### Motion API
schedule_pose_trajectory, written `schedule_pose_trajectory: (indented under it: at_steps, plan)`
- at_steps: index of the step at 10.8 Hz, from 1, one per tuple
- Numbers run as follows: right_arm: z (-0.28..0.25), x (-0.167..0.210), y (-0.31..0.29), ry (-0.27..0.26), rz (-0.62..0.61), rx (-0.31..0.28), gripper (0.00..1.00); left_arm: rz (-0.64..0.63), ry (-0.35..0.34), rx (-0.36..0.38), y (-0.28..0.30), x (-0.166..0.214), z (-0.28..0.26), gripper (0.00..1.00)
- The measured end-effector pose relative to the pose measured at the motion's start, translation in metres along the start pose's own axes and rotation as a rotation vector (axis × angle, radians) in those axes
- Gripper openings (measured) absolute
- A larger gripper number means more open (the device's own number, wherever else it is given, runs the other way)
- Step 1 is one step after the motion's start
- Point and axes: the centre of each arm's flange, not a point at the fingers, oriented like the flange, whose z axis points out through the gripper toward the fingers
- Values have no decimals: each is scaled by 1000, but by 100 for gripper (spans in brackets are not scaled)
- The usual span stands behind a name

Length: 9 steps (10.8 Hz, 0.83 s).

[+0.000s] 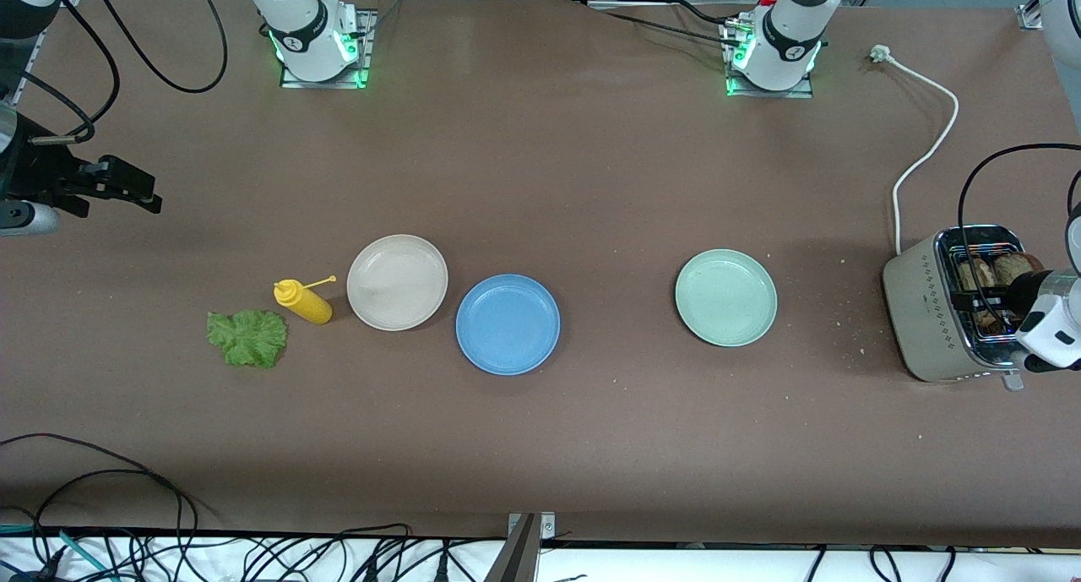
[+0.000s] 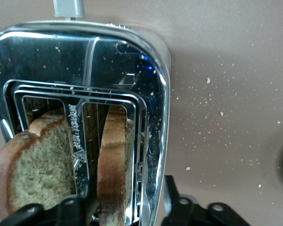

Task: Make sandwich in blue plate with both arms
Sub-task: 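Lower the left gripper and grasp a bread slice in the toaster, then lift the bread slice out and carry it to the blue plate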

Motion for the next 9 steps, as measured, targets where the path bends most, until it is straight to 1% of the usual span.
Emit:
schedule_pose_trajectory:
  at_steps: [3,4,6,7,9]
  plan:
    - [0,0,0,0,-1,0,100,-8,-21,12,-8,-3,1,22]
    - [0,0,0,0,-2,0,100,-8,-28,25,-9,-4,0,15]
    - [0,0,0,0,-3,0,100,-2,-52,41,-7,-8,-3,15]
    - [1,0,1,-1,-2,0,100,-2,-55,41,-5,-12,-13,15]
    - [3,1,7,-4,9,5,100,9,-71,39,-3,-31,-48,14]
